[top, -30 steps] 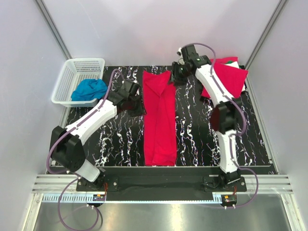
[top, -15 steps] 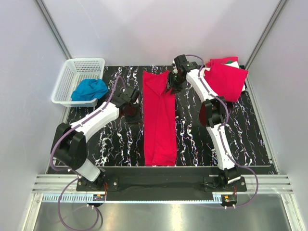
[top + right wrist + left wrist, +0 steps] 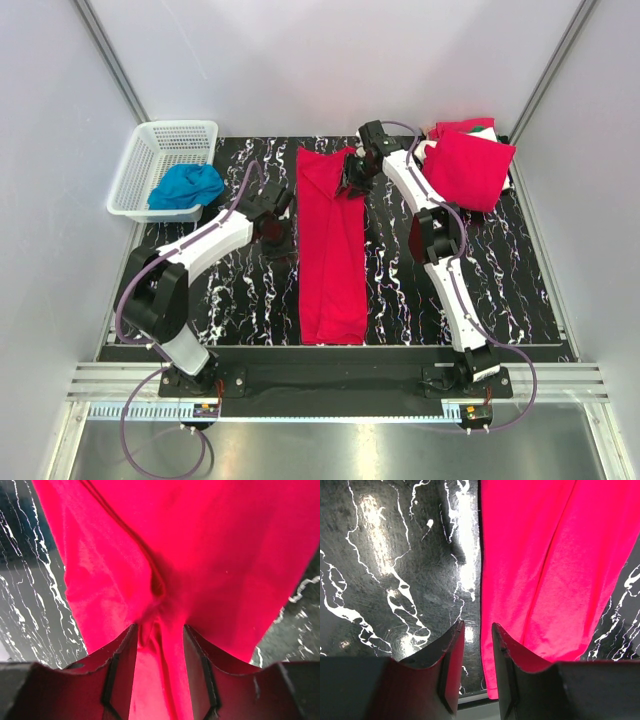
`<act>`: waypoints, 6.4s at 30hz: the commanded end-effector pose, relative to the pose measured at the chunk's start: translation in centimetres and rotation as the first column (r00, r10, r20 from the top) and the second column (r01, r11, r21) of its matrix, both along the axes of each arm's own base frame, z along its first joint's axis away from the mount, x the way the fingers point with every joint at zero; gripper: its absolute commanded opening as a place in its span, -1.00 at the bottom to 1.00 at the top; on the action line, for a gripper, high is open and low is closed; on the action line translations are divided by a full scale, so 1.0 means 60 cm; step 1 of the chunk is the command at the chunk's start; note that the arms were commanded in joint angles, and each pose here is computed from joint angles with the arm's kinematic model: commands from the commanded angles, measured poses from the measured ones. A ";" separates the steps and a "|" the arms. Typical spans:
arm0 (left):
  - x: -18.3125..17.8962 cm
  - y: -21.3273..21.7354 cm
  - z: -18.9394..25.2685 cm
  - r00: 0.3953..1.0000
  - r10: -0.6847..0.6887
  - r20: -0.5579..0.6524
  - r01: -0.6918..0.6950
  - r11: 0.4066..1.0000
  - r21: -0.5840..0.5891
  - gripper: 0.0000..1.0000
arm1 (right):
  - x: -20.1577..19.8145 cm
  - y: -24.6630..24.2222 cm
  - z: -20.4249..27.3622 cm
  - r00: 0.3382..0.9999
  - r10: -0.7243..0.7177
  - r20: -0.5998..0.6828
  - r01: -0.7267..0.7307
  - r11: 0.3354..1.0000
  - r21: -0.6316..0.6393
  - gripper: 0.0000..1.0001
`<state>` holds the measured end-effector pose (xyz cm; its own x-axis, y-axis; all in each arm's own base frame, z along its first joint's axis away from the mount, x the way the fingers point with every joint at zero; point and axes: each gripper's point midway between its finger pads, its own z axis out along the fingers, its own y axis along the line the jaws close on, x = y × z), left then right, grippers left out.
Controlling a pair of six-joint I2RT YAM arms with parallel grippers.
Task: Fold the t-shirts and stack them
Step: Fold the tshirt
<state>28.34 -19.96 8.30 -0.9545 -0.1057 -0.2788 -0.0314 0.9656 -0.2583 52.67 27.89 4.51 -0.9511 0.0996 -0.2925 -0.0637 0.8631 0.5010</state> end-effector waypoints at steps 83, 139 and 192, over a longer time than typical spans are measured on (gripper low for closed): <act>-0.034 0.034 -0.052 0.999 -0.022 -0.033 0.023 0.999 0.029 -0.42 | -0.065 0.152 0.095 0.978 0.165 0.130 -0.175 0.982 0.071 -0.39; -0.034 0.039 0.107 0.985 0.133 0.107 -0.126 0.990 -0.066 -0.26 | -0.476 -0.047 0.227 0.994 0.060 -0.089 -0.061 0.998 -0.012 -0.01; -0.016 -0.067 0.125 0.992 0.049 0.114 -0.050 0.999 0.005 -0.17 | -0.439 -0.090 0.158 0.983 0.174 -0.062 -0.184 0.948 -0.259 0.07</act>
<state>27.02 -23.28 15.28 -0.9184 -0.1586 -0.3624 -0.0669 0.9652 -0.2528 24.39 23.20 12.63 -0.9856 -0.0719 -0.1528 -0.1216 0.9302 0.3462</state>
